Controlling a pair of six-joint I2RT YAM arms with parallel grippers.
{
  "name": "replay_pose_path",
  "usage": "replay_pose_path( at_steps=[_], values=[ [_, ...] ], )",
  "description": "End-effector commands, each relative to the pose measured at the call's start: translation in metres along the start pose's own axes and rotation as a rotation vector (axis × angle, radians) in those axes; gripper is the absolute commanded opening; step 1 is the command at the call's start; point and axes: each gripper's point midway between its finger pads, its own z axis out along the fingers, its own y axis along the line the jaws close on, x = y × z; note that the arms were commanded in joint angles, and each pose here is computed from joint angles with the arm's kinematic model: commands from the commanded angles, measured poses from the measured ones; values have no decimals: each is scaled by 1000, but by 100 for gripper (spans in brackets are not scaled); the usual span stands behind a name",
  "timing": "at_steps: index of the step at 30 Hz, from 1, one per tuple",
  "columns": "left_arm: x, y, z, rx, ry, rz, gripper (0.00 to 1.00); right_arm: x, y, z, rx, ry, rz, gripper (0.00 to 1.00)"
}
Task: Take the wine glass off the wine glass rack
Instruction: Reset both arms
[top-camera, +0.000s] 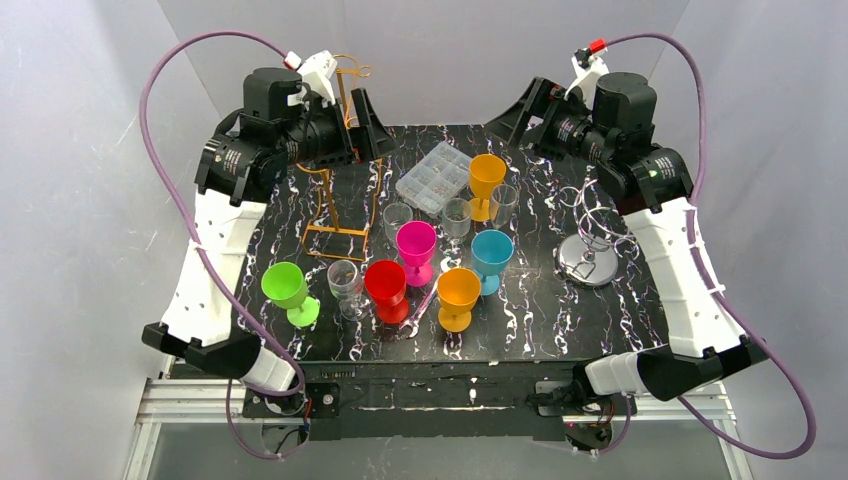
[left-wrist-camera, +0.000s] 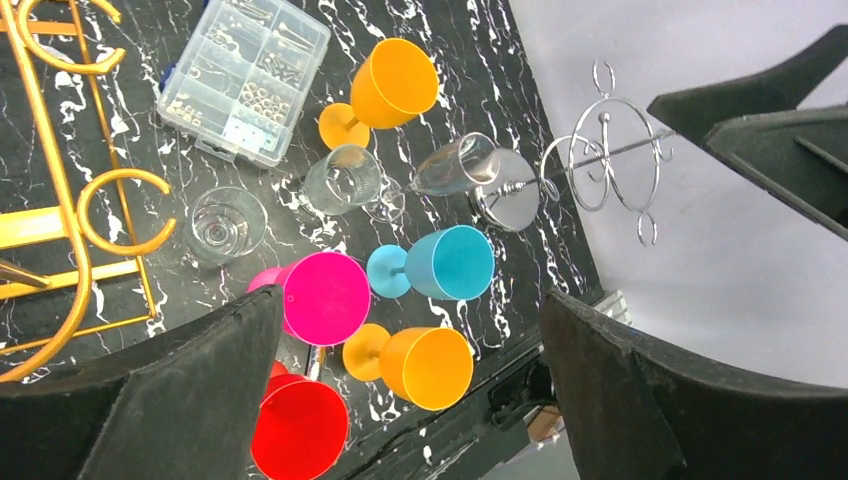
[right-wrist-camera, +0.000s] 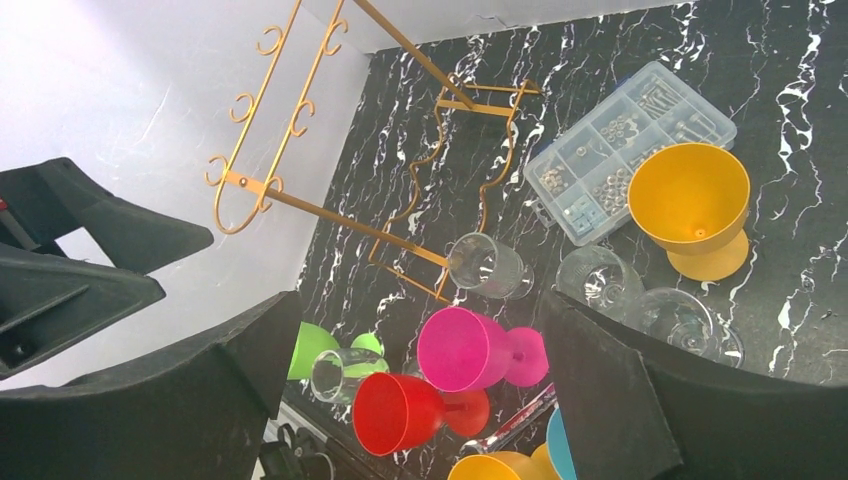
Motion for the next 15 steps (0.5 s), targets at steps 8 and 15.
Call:
replay_pose_path(
  at_steps=[8, 15],
  values=[
    [-32, -19, -24, 40, -171, 89, 98, -15, 5, -13, 3, -93, -18, 98],
    [-31, -20, -22, 55, -171, 117, 98, -16, 2, -9, 11, -94, -26, 99]
  ],
)
